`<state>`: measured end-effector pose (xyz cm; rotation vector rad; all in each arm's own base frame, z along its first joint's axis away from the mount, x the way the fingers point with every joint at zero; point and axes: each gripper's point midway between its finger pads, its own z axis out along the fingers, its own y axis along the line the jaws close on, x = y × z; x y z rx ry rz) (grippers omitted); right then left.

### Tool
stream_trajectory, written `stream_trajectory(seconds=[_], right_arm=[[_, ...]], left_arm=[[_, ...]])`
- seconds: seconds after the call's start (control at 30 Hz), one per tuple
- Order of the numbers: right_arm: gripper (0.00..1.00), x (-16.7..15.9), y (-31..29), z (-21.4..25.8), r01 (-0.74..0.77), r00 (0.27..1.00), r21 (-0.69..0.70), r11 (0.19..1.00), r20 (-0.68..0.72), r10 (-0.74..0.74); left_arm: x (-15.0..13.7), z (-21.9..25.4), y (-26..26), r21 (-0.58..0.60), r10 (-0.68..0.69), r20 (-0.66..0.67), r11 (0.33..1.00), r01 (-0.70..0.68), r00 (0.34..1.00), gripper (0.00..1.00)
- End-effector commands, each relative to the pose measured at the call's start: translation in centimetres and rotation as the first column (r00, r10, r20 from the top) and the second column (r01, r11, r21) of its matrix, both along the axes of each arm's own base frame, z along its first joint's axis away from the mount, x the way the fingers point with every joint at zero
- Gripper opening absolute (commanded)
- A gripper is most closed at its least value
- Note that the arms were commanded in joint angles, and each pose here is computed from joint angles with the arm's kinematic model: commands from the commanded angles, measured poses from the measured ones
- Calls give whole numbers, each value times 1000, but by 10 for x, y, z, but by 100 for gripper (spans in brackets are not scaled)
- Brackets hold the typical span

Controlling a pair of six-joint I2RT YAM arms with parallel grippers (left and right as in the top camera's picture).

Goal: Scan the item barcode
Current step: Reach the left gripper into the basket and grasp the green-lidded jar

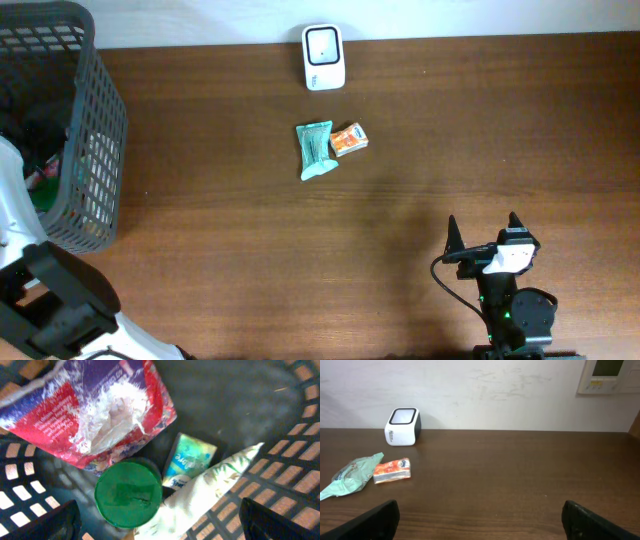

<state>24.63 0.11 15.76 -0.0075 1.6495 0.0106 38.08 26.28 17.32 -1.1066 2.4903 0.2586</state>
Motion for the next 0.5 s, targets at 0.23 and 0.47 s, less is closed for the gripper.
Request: stream_trajectory(seconds=[0.23, 0.47], right_arm=[[99, 0, -2, -4, 11, 1000, 3, 1000, -7, -11], [99, 0, -2, -4, 11, 1000, 3, 1000, -7, -11]], left_arm=[[-17, -63, 0, -227, 90, -94, 968, -109, 992, 99], [-29, -85, 0, -237, 98, -158, 962, -135, 982, 99]])
